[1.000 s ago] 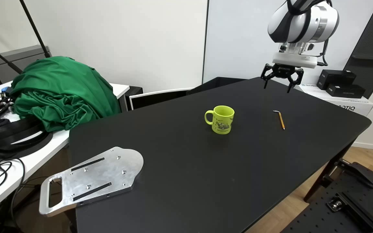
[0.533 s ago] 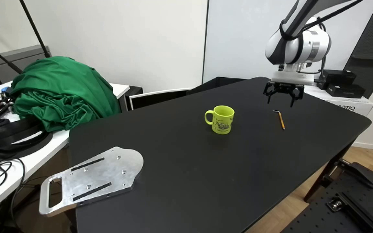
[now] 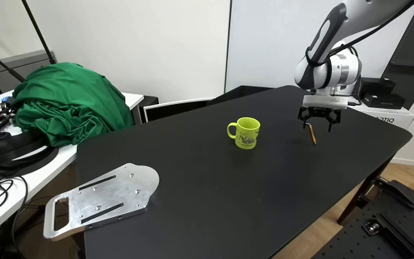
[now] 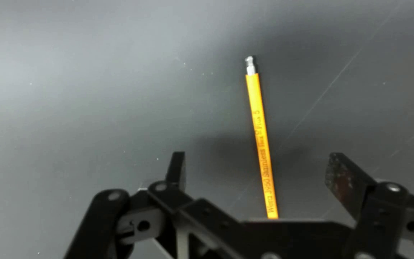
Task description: Pick up the Allen key from the table and put it in the cup
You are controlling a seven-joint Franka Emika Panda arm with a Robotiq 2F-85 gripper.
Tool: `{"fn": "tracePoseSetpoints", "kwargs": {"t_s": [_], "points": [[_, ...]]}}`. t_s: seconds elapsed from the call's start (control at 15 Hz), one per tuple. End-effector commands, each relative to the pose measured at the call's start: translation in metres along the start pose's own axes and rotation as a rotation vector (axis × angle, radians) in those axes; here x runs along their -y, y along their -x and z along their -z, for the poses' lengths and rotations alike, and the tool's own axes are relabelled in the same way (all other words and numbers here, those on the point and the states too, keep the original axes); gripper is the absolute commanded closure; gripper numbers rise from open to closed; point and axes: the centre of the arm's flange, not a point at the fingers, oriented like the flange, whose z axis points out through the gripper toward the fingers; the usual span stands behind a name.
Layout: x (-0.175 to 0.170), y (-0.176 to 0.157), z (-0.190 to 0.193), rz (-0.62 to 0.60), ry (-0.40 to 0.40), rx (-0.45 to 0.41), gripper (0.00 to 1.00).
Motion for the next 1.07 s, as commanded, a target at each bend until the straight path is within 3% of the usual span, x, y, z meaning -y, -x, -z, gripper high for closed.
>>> {"fn": "tracePoseSetpoints", "kwargs": {"t_s": [0.0,0.27,0.33,0.4,0.67,0.73,0.87,1.0], "points": [[-0.004,-0.022,-0.011,-0.041,0.017,0.004,0.0],[-0.008,-0.029,-0.017,-0.068,-0.024,0.021,0.0],[-0.008,-0.03,-0.018,-0.08,-0.042,0.023,0.25],[-0.008,-0.03,-0.017,-0.088,-0.056,0.024,0.27],[-0.002,-0.03,-0.015,-0.116,-0.097,0.038,0.55],[0.0,-0.03,-0.015,-0.118,-0.096,0.043,0.2],[0.003,-0.032,-0.016,-0.12,-0.107,0.045,0.17],[0.007,-0.033,-0.019,-0.122,-0.124,0.043,0.05]]}}
